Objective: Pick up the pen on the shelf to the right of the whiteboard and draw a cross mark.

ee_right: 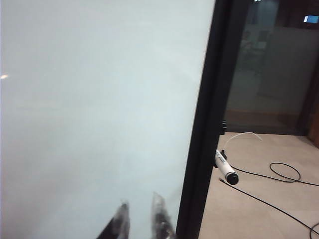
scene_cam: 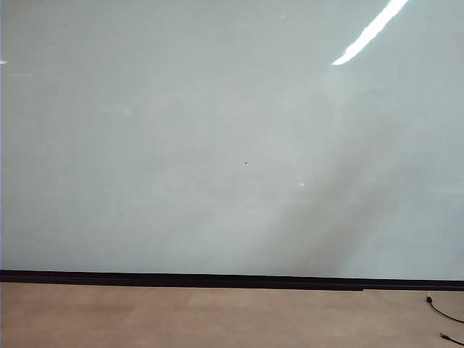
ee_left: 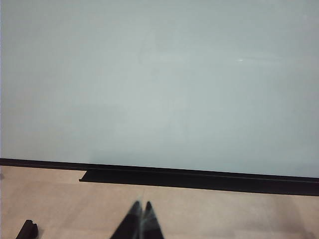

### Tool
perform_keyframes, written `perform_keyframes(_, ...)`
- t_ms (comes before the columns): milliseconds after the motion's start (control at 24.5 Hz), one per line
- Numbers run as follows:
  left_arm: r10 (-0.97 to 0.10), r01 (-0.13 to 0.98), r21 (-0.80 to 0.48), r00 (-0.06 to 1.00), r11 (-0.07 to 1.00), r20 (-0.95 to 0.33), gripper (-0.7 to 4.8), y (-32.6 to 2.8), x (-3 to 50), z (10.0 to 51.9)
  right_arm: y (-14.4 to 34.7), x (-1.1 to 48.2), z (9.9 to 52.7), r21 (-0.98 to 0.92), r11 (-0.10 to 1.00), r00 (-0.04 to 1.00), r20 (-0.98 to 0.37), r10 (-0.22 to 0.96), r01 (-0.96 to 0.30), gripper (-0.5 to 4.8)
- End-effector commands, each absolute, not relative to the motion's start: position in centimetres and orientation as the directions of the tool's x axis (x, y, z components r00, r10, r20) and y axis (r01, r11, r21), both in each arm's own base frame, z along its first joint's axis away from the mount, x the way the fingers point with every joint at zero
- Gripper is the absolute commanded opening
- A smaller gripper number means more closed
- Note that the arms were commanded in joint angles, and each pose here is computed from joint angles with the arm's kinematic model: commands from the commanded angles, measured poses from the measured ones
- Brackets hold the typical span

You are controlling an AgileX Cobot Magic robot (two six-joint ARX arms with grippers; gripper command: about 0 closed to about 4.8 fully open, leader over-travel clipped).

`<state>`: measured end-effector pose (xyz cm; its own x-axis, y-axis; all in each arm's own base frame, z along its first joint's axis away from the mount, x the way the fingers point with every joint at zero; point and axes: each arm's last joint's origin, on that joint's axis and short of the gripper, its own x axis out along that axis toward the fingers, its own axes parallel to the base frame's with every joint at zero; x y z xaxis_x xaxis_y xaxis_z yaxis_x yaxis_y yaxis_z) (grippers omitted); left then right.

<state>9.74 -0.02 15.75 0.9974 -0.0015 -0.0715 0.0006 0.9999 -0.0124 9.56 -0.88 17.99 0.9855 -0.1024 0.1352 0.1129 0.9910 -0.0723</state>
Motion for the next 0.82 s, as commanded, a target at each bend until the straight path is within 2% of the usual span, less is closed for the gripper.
perform_keyframes(41,-0.005,0.004,-0.008,0.998,1.000,-0.064,-0.04,0.0,9.7,15.9,-1.0,9.5,18.3,-0.081,0.986,0.980,0.150,-0.131,0.144,0.77)
perform_keyframes(82,-0.005,0.004,-0.008,0.998,1.000,-0.064,-0.05,0.0,9.7,15.9,-1.0,9.5,18.3,-0.084,0.985,0.979,0.150,-0.137,0.151,1.23)
perform_keyframes(204,-0.005,0.004,-0.008,0.998,1.000,-0.064,-0.04,0.0,9.7,15.9,-1.0,9.5,18.5,-0.099,0.983,0.976,0.169,-0.138,0.156,1.52)
perform_keyframes(409,-0.005,0.004,-0.008,0.998,1.000,-0.064,-0.05,0.0,9.7,15.9,-1.0,9.5,19.1,-0.102,0.983,0.977,0.168,-0.133,0.152,1.64)
perform_keyframes(531,-0.005,0.005,-0.008,0.998,1.000,-0.064,-0.04,0.0,9.7,15.9,-1.1,10.2,19.8,-0.146,0.979,0.983,0.139,-0.120,0.141,2.04)
perform_keyframes(817,-0.005,0.004,-0.008,0.998,1.000,-0.063,-0.04,0.0,9.7,15.9,-3.4,13.4,20.3,-0.135,0.989,0.985,0.165,-0.044,0.067,2.44)
